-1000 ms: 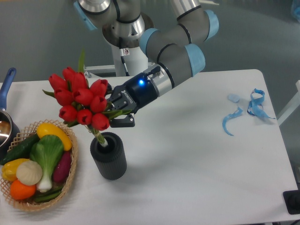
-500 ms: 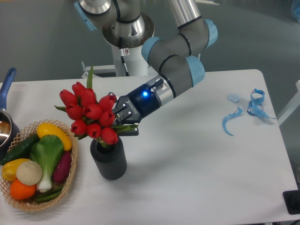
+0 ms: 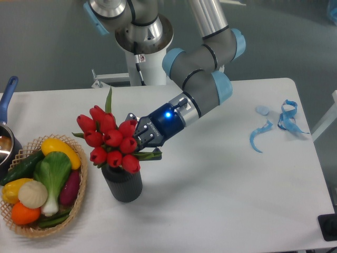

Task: Insert the flowers into the vase
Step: 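Lower the tulip stems into the vase opening, then open the gripper to release the tulips in the vase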

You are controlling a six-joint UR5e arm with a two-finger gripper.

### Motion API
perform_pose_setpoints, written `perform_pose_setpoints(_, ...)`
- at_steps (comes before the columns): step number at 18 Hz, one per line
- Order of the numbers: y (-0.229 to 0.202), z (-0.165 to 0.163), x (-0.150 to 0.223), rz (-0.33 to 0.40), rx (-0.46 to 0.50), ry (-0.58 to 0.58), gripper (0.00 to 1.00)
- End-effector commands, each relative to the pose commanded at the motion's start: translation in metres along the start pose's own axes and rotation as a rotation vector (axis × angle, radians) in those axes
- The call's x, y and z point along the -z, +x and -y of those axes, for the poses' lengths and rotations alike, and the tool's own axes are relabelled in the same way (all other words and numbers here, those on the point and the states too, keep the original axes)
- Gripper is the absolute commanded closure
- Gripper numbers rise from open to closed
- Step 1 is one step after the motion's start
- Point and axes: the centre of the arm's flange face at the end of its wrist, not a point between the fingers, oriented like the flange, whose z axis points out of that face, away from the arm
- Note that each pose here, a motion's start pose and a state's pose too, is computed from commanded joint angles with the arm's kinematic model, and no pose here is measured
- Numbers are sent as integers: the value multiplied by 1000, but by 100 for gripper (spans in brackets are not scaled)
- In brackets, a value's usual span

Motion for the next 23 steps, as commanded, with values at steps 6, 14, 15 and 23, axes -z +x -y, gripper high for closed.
perform_pose_setpoints(6,2,-14,-2,-5,20,-1,84)
perform_pose_setpoints(14,1,-11,0,1,-9,-3,0)
perform_pose_setpoints(15,1,-12,0,3,-9,-15,0)
perform_pose_setpoints(23,-1,-4,24,79,-49,-165,0)
